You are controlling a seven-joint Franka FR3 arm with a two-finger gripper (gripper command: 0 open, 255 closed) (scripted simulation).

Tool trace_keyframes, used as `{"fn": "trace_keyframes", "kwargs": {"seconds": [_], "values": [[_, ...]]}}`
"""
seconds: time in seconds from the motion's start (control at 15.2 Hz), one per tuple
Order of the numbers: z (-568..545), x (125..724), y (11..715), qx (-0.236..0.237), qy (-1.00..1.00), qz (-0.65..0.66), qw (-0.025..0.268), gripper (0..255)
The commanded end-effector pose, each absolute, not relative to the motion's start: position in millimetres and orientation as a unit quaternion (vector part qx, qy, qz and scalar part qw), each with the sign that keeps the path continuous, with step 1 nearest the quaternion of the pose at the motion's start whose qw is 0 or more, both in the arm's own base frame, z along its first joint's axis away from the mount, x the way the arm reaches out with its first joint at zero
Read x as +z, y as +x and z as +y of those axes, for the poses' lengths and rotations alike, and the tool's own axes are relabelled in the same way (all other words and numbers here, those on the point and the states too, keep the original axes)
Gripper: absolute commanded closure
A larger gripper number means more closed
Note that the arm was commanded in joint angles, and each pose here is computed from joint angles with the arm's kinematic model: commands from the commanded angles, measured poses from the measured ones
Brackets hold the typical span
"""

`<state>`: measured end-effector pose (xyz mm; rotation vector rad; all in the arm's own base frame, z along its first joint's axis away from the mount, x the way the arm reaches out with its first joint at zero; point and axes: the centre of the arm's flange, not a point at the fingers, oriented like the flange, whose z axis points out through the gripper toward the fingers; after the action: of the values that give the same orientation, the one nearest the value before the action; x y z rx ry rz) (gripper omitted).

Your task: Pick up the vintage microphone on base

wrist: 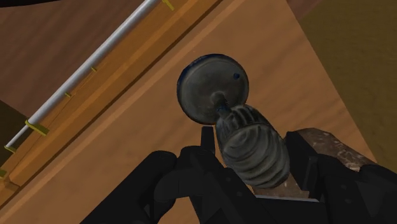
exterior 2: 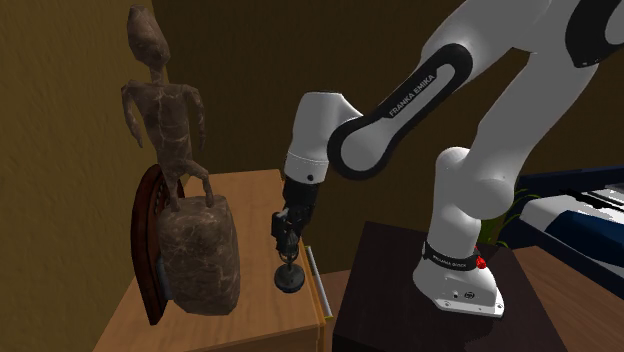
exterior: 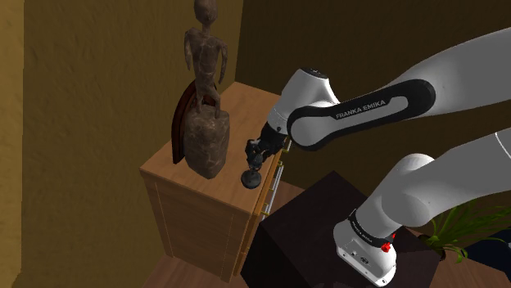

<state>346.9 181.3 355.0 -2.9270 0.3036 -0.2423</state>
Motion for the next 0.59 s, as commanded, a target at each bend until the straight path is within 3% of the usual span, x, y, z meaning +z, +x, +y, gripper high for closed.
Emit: {"fn": "trace_keyframes", "kwargs": {"seconds": [0.0, 0.53], "values": [[181.3, 365.4, 346.7, -0.082, -0.987, 0.102, 0.094, 255], [181.3, 407.7, 346.7, -0.082, -0.987, 0.102, 0.094, 255]]}}
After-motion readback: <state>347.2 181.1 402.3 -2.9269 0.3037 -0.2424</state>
